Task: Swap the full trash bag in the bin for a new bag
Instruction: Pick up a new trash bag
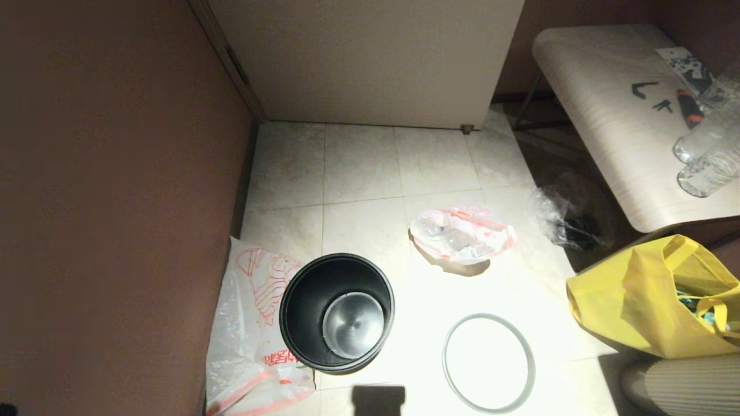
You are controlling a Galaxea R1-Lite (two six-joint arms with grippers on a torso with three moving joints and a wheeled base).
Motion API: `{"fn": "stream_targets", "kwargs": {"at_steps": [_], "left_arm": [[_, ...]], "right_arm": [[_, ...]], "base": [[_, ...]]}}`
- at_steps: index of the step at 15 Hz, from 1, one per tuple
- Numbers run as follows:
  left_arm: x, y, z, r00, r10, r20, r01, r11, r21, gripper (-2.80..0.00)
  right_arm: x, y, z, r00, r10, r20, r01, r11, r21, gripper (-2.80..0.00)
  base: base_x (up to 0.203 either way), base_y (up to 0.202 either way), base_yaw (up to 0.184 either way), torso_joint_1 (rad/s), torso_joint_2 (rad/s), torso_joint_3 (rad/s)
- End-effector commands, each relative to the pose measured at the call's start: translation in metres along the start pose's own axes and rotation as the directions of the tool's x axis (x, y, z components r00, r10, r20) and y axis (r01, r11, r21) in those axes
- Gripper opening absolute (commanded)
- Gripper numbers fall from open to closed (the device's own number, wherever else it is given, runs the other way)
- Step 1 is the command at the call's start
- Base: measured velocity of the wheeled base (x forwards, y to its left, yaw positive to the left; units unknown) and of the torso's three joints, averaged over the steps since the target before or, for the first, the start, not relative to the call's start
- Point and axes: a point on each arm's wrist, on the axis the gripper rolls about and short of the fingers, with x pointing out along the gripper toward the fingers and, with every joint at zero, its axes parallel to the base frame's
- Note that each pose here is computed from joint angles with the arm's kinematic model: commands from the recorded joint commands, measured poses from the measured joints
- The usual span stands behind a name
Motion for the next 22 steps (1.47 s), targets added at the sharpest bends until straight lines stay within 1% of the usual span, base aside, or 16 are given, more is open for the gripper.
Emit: {"fn": "stream_targets", "kwargs": {"at_steps": [1,3,4,5,6,7,8,10,12,13,15,16,17,18,20,22], "left_arm": [[0.046,0.001,0.043,0.989,-0.005,-0.145,0.008,1.000,0.016,-2.80],[0.088,0.002,0.066,0.974,-0.016,-0.228,0.031,0.998,0.060,-2.80],[0.113,-0.001,0.067,0.955,-0.040,-0.293,0.071,0.993,0.096,-2.80],[0.138,-0.006,0.063,0.928,-0.059,-0.369,0.114,0.985,0.128,-2.80],[0.162,-0.015,0.057,0.897,-0.064,-0.437,0.147,0.976,0.158,-2.80],[0.187,-0.027,0.049,0.864,-0.047,-0.502,0.162,0.968,0.189,-2.80],[0.211,-0.039,0.040,0.836,-0.018,-0.548,0.162,0.963,0.216,-2.80],[0.257,-0.063,0.020,0.792,0.047,-0.609,0.147,0.953,0.265,-2.80],[0.307,-0.080,-0.012,0.739,0.127,-0.662,0.114,0.944,0.309,-2.80],[0.332,-0.084,-0.030,0.715,0.168,-0.679,0.087,0.942,0.325,-2.80],[0.387,-0.091,-0.063,0.689,0.269,-0.673,-0.012,0.933,0.361,-2.80],[0.410,-0.092,-0.081,0.672,0.332,-0.662,-0.071,0.918,0.389,-2.80],[0.435,-0.090,-0.094,0.661,0.392,-0.639,-0.140,0.902,0.409,-2.80],[0.456,-0.088,-0.104,0.652,0.440,-0.618,-0.205,0.886,0.415,-2.80],[0.486,-0.083,-0.121,0.620,0.514,-0.593,-0.313,0.855,0.414,-2.80],[0.507,-0.081,-0.127,0.596,0.559,-0.577,-0.405,0.829,0.385,-2.80]], "right_arm": [[0.000,0.000,0.000,1.000,0.001,-0.002,-0.001,1.000,-0.001,-2.80],[0.000,0.000,0.000,1.000,0.001,-0.002,-0.001,1.000,-0.001,-2.80],[0.000,0.000,0.000,1.000,0.001,-0.002,-0.001,1.000,-0.001,-2.80],[0.000,0.000,0.000,1.000,0.001,-0.002,-0.001,1.000,-0.001,-2.80],[0.000,0.000,0.000,1.000,0.001,-0.002,-0.001,1.000,-0.001,-2.80],[0.000,0.000,0.000,1.000,0.001,-0.002,-0.001,1.000,-0.001,-2.80],[0.000,0.000,0.000,1.000,0.001,-0.002,-0.001,1.000,-0.001,-2.80],[0.000,0.000,0.000,1.000,0.001,-0.002,-0.001,1.000,-0.001,-2.80],[0.000,0.000,0.000,1.000,0.001,-0.002,-0.001,1.000,-0.001,-2.80],[0.000,0.000,0.000,1.000,0.001,-0.002,-0.001,1.000,-0.001,-2.80],[0.000,0.000,0.000,1.000,0.001,-0.002,-0.001,1.000,-0.001,-2.80],[0.000,0.000,0.000,1.000,0.001,-0.002,-0.001,1.000,-0.001,-2.80],[0.000,0.000,0.000,1.000,0.001,-0.002,-0.001,1.000,-0.001,-2.80],[0.000,0.000,0.000,1.000,0.001,-0.002,-0.001,1.000,-0.001,-2.80],[0.000,0.000,0.000,1.000,0.001,-0.002,-0.001,1.000,-0.001,-2.80],[0.000,0.000,0.000,1.000,0.001,-0.002,-0.001,1.000,-0.001,-2.80]], "base": [[0.000,0.000,0.000,0.000,0.00,0.000],[0.000,0.000,0.000,0.000,0.00,0.000],[0.000,0.000,0.000,0.000,0.00,0.000],[0.000,0.000,0.000,0.000,0.00,0.000],[0.000,0.000,0.000,0.000,0.00,0.000],[0.000,0.000,0.000,0.000,0.00,0.000],[0.000,0.000,0.000,0.000,0.00,0.000],[0.000,0.000,0.000,0.000,0.00,0.000],[0.000,0.000,0.000,0.000,0.00,0.000],[0.000,0.000,0.000,0.000,0.00,0.000],[0.000,0.000,0.000,0.000,0.00,0.000],[0.000,0.000,0.000,0.000,0.00,0.000],[0.000,0.000,0.000,0.000,0.00,0.000],[0.000,0.000,0.000,0.000,0.00,0.000],[0.000,0.000,0.000,0.000,0.00,0.000],[0.000,0.000,0.000,0.000,0.00,0.000]]}}
